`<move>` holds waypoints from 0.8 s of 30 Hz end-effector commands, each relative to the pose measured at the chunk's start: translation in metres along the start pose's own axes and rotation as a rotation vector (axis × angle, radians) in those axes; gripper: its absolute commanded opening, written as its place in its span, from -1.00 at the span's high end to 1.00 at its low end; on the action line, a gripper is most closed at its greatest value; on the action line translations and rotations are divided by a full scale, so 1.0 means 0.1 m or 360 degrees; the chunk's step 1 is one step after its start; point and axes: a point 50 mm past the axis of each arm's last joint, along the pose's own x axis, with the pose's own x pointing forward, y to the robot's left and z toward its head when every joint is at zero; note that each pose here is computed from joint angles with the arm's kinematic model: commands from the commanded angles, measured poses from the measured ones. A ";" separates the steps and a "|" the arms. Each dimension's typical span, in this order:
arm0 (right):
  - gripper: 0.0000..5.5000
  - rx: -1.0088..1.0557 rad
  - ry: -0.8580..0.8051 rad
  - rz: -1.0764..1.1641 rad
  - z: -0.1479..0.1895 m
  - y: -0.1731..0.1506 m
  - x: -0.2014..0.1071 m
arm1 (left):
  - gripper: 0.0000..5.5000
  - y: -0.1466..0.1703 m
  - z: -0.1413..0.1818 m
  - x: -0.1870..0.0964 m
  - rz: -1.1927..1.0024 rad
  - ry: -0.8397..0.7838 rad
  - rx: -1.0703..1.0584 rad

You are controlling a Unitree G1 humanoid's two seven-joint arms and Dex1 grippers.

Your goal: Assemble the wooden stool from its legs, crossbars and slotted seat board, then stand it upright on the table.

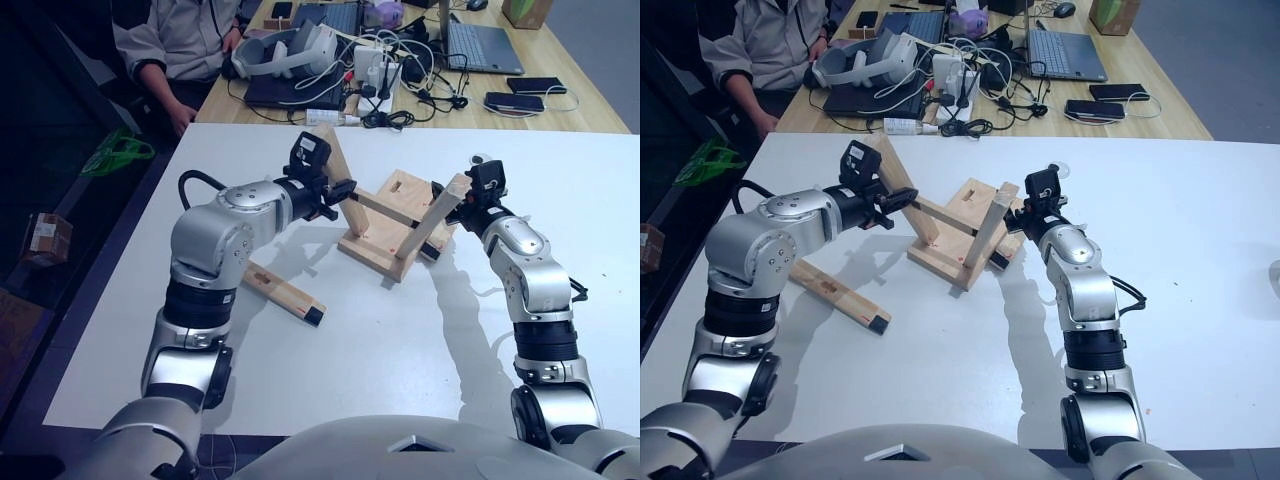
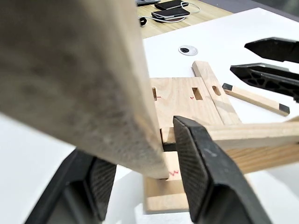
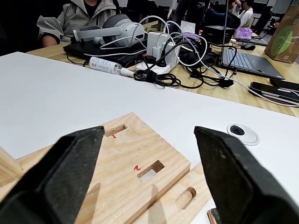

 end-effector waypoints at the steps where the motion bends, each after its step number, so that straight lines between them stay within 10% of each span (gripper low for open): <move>1: -0.30 -0.0022 -0.0014 0.0000 0.04 -0.01 0.01 | 0.29 0.04 -0.38 0.03 0.0044 0.0308 0.0100; 24: -0.30 -0.0016 -0.0010 -0.0009 0.04 -0.03 -0.02 | 0.29 0.51 0.78 -0.54 0.0322 -0.0733 -0.0259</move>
